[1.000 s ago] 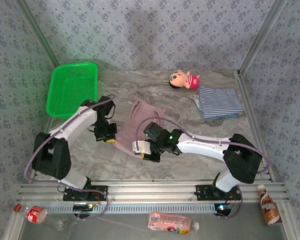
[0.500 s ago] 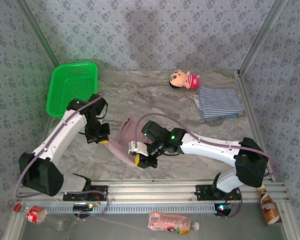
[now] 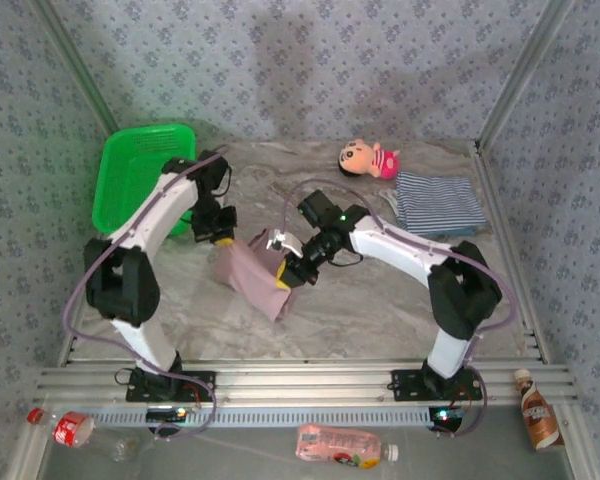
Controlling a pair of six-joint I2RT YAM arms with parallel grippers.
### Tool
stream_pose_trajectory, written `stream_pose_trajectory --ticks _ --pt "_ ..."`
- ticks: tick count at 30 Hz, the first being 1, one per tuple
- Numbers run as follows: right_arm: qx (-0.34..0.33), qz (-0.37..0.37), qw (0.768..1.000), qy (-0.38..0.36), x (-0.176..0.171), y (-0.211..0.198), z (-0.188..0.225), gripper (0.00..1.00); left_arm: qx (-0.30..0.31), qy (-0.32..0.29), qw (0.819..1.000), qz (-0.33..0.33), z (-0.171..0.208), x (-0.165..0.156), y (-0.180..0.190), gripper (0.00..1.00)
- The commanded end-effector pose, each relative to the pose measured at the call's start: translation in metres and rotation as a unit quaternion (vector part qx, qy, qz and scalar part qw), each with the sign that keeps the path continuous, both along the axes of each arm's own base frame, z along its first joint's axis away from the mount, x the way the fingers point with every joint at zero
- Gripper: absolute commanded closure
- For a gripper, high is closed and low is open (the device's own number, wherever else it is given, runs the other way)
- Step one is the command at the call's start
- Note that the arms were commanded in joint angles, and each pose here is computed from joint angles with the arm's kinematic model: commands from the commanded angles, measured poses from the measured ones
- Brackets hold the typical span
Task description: Fold and stack the tank tops
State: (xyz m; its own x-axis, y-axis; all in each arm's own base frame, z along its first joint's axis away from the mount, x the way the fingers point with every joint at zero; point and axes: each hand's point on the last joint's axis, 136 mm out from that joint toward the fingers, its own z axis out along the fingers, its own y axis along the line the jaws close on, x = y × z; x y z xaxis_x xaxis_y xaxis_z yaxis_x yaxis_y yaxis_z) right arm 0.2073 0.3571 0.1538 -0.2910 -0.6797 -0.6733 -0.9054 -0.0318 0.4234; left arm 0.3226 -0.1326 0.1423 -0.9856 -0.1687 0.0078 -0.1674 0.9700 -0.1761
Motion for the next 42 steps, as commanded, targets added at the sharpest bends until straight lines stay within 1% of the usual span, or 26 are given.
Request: stream_pose_trajectory --ticks 1,4,10,15,17,21,22,23,25,28,30,31,35,37,38,40,42 --pt "-0.031 0.014 0.999 0.024 0.005 -0.02 -0.011 0.89 -0.006 -0.034 0.999 -0.019 0.001 0.035 -0.007 1.0" --pt "-0.046 -0.004 0.999 0.015 0.029 -0.029 -0.023 0.89 -0.021 -0.034 0.999 -0.024 -0.009 0.056 -0.019 0.99" --pt "-0.07 -0.04 0.997 -0.006 0.067 -0.038 -0.053 0.89 -0.027 -0.035 0.999 -0.029 -0.031 0.092 -0.031 0.99" --pt "-0.095 -0.069 0.993 -0.025 0.094 -0.047 -0.075 0.88 -0.025 -0.03 0.999 -0.03 -0.051 0.112 -0.037 0.96" --pt "-0.1 -0.094 0.99 -0.042 0.109 -0.048 -0.083 0.86 -0.027 -0.03 0.999 -0.028 -0.058 0.118 -0.038 0.94" --pt "-0.117 -0.146 0.977 -0.101 0.142 -0.05 -0.095 0.77 -0.032 -0.041 0.998 -0.018 -0.064 0.134 -0.041 0.85" --pt "-0.12 -0.157 0.973 -0.117 0.149 -0.051 -0.095 0.76 -0.031 -0.049 0.998 -0.015 -0.063 0.139 -0.041 0.8" --pt "-0.124 -0.172 0.968 -0.136 0.157 -0.053 -0.095 0.76 -0.027 -0.056 0.998 -0.011 -0.062 0.143 -0.039 0.75" --pt "-0.133 -0.211 0.953 -0.171 0.174 -0.057 -0.095 0.73 -0.02 -0.067 0.998 -0.005 -0.059 0.149 -0.035 0.66" --pt "-0.169 -0.241 0.931 -0.215 0.19 -0.068 -0.093 0.7 -0.008 -0.082 0.997 -0.004 -0.049 0.153 -0.029 0.58" --pt "-0.168 -0.263 0.922 -0.231 0.194 -0.074 -0.082 0.69 0.003 -0.092 0.996 -0.003 -0.042 0.154 -0.023 0.54" --pt "-0.159 -0.276 0.917 -0.238 0.196 -0.075 -0.072 0.67 0.007 -0.097 0.995 -0.004 -0.038 0.153 -0.02 0.53" --pt "-0.168 -0.301 0.903 -0.257 0.188 -0.086 -0.049 0.61 0.009 -0.102 0.995 -0.015 -0.021 0.14 -0.015 0.52" --pt "-0.151 -0.299 0.91 -0.246 0.175 -0.081 -0.041 0.61 -0.006 -0.091 0.996 -0.024 -0.022 0.127 -0.018 0.52" --pt "-0.132 -0.293 0.918 -0.231 0.165 -0.074 -0.038 0.6 -0.013 -0.08 0.996 -0.031 -0.026 0.12 -0.019 0.52" --pt "-0.09 -0.278 0.935 -0.2 0.145 -0.053 -0.031 0.6 -0.002 -0.046 0.998 -0.045 -0.044 0.1 -0.014 0.52" --pt "-0.077 -0.262 0.945 -0.181 0.122 -0.035 -0.043 0.59 0.013 -0.029 0.998 -0.054 -0.057 0.088 -0.006 0.51"
